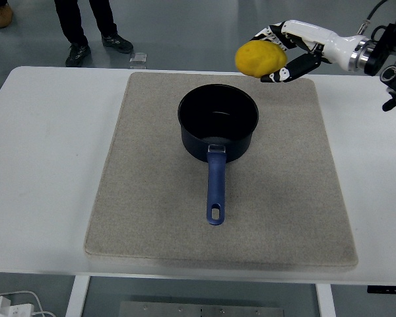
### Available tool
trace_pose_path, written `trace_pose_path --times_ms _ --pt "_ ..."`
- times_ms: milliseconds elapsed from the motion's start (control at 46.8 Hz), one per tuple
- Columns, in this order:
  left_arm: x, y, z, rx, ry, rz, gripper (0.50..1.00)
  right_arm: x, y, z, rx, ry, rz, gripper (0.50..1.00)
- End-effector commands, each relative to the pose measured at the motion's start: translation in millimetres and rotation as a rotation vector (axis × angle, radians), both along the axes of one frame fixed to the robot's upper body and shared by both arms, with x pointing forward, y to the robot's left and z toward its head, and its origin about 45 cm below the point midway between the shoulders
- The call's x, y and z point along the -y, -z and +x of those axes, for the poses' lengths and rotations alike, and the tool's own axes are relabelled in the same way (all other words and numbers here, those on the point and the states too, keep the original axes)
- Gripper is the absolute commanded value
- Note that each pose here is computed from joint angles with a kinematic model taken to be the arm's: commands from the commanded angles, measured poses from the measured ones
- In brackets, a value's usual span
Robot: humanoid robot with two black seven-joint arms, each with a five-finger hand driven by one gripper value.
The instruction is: Put the potato in the blue pot
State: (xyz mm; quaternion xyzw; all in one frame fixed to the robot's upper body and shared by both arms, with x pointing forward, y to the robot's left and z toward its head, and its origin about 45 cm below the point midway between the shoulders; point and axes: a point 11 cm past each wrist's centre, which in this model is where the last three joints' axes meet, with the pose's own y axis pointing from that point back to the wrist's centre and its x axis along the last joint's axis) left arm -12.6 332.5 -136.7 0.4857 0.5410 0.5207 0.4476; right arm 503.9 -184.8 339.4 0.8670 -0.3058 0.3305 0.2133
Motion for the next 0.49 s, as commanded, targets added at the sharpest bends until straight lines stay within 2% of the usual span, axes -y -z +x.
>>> trace_pose_path --times_ms 0,128,385,470 --pt "0.0 0.0 0.0 0.0 0.0 0.0 1.0 -25.9 -1.9 -2.3 0.005 -0.046 0.005 0.5" --pt "0.0 0.0 0.0 0.0 0.0 0.0 1.0 -46.6 -1.1 -3.8 0.005 -0.065 -0.003 0.5" --pt "0.0 0.0 0.0 0.0 0.0 0.0 1.0 -49.2 10.7 -6.8 -0.015 -0.069 -0.003 0.5" --pt "0.0 0.0 0.0 0.0 0.0 0.0 1.0 -52.8 20.7 -9.7 -0.026 -0.073 -0.005 0.5"
